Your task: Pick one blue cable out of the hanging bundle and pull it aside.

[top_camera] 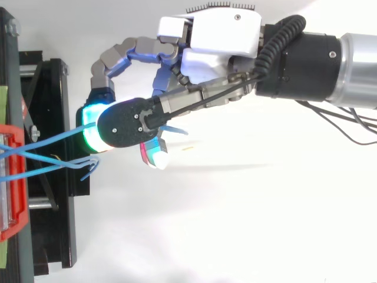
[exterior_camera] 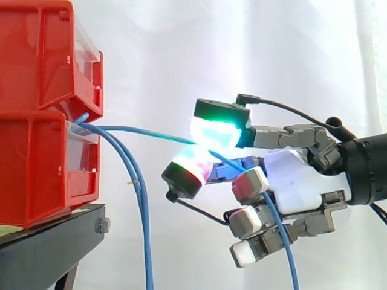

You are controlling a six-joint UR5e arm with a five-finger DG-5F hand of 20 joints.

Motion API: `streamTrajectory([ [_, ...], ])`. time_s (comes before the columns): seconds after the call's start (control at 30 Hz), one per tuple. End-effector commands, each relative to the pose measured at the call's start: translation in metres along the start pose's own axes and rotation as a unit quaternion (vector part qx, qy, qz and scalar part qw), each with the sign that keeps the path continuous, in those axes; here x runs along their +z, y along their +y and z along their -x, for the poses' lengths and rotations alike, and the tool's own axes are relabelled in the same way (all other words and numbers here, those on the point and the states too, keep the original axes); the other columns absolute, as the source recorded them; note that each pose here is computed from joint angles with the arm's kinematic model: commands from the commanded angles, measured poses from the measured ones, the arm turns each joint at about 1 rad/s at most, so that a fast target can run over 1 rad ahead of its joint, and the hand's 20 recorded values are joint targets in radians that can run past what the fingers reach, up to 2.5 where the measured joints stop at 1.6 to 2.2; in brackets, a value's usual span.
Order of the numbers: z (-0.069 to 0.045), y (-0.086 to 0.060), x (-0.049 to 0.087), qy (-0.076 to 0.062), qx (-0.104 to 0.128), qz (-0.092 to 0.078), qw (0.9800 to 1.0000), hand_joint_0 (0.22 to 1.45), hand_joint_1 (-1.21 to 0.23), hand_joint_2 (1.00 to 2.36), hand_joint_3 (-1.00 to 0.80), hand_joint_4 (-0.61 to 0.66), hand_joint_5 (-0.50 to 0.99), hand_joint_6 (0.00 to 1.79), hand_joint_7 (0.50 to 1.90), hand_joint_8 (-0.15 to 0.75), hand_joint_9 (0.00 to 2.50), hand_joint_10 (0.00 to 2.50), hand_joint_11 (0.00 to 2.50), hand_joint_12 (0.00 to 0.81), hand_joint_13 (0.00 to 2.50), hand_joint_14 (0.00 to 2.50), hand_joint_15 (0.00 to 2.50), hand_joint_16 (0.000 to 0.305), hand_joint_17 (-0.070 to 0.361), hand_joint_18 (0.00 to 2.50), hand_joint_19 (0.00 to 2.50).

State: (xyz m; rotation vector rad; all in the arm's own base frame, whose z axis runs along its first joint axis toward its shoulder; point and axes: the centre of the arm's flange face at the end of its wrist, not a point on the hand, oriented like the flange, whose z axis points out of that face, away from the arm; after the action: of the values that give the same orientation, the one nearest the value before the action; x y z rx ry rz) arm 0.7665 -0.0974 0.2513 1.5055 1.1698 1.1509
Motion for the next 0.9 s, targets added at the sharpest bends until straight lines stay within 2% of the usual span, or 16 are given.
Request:
streamTrajectory([
  [0.0,0.000,-0.001,0.000,0.000,0.006,-0.001,1.0000,0.61,-0.89,1.52,0.00,-0.52,-0.05,0.92,1.23,0.181,1.48,0.02,0.62,0.261,1.20,0.02,0.71,0.048,0.108,0.91,0.52],
  [0.17,0.000,-0.003,-0.001,0.000,0.006,-0.003,1.0000,0.61,-0.89,1.54,0.00,-0.52,-0.05,0.92,1.23,0.178,1.48,0.02,0.63,0.261,1.20,0.03,0.72,0.048,0.108,0.91,0.52],
  [0.23,0.002,-0.010,-0.002,-0.001,0.007,-0.009,0.9999,0.61,-0.89,1.55,0.00,-0.53,-0.05,0.92,1.23,0.181,1.49,0.02,0.63,0.261,1.20,0.03,0.71,0.048,0.108,0.91,0.52],
  [0.5,0.005,-0.023,-0.006,-0.003,0.013,-0.022,0.9997,0.60,-0.89,1.57,-0.01,-0.53,-0.04,0.92,1.23,0.180,1.49,0.02,0.61,0.266,1.20,0.03,0.71,0.048,0.109,0.91,0.52],
  [0.7,0.005,-0.024,-0.005,-0.002,0.010,-0.021,0.9997,0.60,-0.89,1.58,-0.01,-0.53,-0.04,0.92,1.23,0.179,1.49,0.02,0.62,0.265,1.20,0.03,0.72,0.048,0.109,0.91,0.52],
  [0.87,0.004,-0.023,-0.003,-0.001,0.006,-0.005,1.0000,0.60,-0.88,1.57,0.00,-0.53,-0.04,0.92,1.23,0.178,1.49,0.02,0.63,0.264,1.20,0.02,0.72,0.048,0.108,0.91,0.53],
])
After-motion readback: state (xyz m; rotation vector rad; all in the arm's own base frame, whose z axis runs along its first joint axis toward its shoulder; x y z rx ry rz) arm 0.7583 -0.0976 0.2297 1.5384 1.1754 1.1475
